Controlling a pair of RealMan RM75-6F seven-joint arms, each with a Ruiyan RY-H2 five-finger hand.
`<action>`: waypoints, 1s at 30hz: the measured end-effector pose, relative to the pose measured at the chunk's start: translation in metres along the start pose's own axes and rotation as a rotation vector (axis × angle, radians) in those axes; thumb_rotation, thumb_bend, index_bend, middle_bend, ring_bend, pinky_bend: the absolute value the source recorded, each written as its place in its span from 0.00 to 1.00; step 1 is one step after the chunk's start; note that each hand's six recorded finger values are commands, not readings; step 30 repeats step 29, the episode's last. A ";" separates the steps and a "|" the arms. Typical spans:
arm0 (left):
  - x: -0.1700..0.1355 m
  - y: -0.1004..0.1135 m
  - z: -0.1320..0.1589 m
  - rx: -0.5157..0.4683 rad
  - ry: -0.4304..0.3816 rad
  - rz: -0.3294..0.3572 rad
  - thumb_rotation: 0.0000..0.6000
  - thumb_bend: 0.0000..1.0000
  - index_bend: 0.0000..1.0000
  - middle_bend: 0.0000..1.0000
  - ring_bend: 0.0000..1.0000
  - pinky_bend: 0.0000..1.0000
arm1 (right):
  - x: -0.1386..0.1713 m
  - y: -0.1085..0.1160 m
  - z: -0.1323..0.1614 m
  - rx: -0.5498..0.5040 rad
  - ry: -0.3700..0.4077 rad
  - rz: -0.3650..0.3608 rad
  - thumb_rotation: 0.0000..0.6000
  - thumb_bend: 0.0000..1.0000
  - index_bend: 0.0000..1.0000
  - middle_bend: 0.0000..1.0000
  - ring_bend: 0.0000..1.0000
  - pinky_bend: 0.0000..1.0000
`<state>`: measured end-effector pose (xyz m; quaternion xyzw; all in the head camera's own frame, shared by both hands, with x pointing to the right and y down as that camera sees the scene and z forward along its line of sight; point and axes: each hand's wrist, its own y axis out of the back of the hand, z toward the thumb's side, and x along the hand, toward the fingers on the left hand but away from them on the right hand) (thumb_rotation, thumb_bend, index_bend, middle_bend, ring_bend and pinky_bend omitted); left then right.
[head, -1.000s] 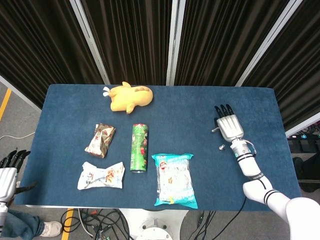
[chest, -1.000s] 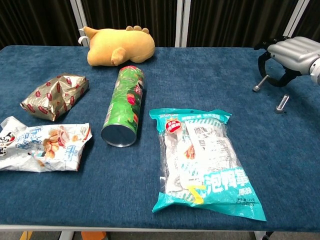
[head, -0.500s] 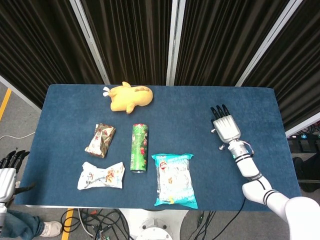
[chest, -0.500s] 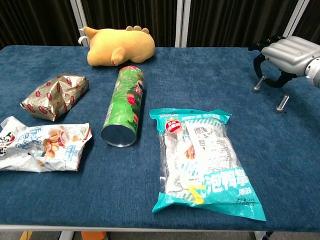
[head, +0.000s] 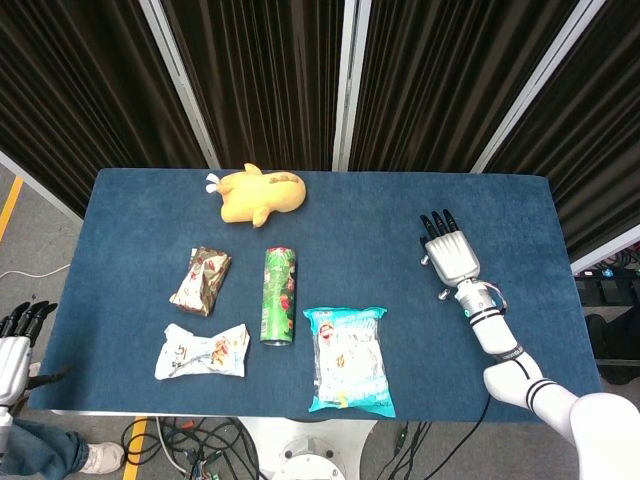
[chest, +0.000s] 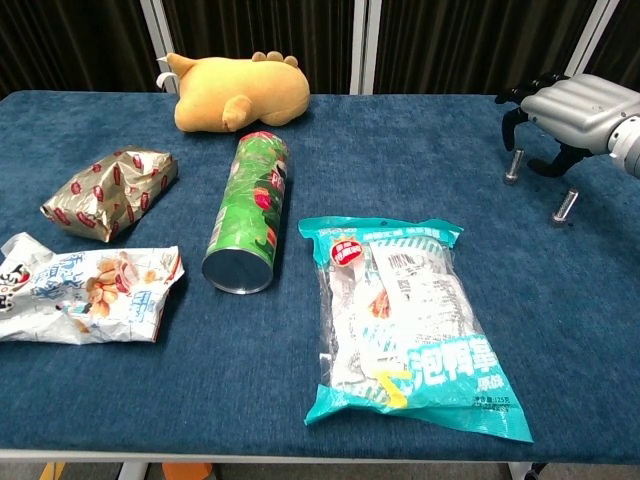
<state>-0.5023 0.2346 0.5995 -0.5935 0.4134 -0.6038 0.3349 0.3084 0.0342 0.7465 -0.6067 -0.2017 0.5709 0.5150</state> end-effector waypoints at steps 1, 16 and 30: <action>0.000 0.000 0.000 0.000 0.000 0.000 1.00 0.01 0.14 0.12 0.05 0.17 | 0.000 0.000 0.000 -0.002 -0.001 0.000 1.00 0.28 0.32 0.07 0.00 0.00; 0.001 0.003 0.001 0.000 -0.003 0.010 1.00 0.01 0.14 0.12 0.05 0.17 | 0.023 0.038 -0.028 -0.058 -0.017 -0.115 1.00 0.22 0.22 0.07 0.00 0.00; 0.007 0.013 0.017 0.024 -0.035 0.026 1.00 0.01 0.14 0.12 0.05 0.17 | 0.207 0.068 -0.087 -0.242 -0.233 -0.236 1.00 0.19 0.00 0.00 0.00 0.00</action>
